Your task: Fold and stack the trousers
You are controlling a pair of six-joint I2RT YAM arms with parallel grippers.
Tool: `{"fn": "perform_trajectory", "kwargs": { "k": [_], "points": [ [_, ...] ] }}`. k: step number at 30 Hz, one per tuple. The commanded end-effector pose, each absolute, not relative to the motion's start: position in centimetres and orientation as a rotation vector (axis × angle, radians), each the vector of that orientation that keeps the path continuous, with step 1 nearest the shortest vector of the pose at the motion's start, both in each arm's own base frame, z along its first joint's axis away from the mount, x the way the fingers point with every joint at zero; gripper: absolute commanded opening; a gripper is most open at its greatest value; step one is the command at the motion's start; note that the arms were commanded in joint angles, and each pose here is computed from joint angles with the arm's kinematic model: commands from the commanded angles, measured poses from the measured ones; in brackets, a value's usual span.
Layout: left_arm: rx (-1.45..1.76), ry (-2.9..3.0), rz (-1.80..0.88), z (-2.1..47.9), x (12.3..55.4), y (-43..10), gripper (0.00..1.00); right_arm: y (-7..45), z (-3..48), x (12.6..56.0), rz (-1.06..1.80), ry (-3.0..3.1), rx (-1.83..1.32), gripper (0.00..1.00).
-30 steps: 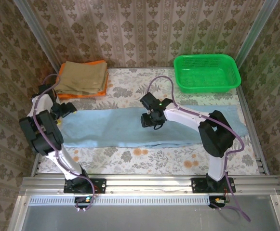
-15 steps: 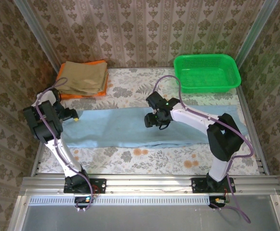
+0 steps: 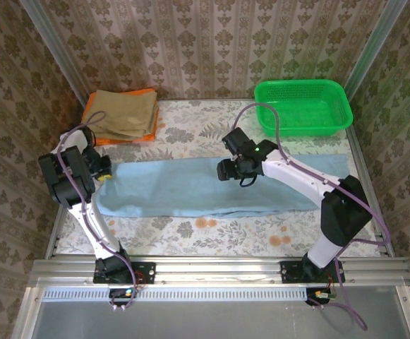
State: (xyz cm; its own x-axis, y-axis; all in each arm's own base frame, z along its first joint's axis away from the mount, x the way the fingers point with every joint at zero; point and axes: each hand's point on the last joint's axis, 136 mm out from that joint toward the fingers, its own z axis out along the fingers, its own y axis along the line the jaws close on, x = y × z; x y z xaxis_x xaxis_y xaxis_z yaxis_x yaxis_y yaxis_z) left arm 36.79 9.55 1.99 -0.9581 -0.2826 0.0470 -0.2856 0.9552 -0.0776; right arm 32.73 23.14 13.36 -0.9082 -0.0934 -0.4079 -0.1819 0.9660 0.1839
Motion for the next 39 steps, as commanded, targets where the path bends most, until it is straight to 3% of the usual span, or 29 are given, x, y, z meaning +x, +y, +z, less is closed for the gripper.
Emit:
{"fn": "perform_trajectory", "kwargs": {
  "k": [1,8,12,21,30,39],
  "points": [
    [0.43,-2.919,0.059,-0.1,33.4,9.4,0.0,21.7,13.5,32.5,0.238,2.707,-0.187,0.64],
    [0.603,-2.984,0.337,5.3,33.1,5.0,0.0,18.6,11.5,32.1,0.221,2.73,-0.083,0.62],
    [0.68,-3.014,0.703,9.4,32.0,0.5,0.0,16.6,11.4,31.9,0.213,2.713,-0.021,0.62],
    [0.756,-3.008,1.166,17.7,32.3,-3.7,0.0,14.4,8.6,30.5,0.188,2.744,0.045,0.62],
    [0.704,-2.96,1.355,21.3,32.4,-14.1,0.0,13.3,7.8,29.7,0.186,2.738,0.072,0.62],
    [0.817,-2.97,1.405,22.3,33.6,-19.9,0.0,12.2,7.1,30.4,0.218,2.726,0.116,0.62]
  ]
}}
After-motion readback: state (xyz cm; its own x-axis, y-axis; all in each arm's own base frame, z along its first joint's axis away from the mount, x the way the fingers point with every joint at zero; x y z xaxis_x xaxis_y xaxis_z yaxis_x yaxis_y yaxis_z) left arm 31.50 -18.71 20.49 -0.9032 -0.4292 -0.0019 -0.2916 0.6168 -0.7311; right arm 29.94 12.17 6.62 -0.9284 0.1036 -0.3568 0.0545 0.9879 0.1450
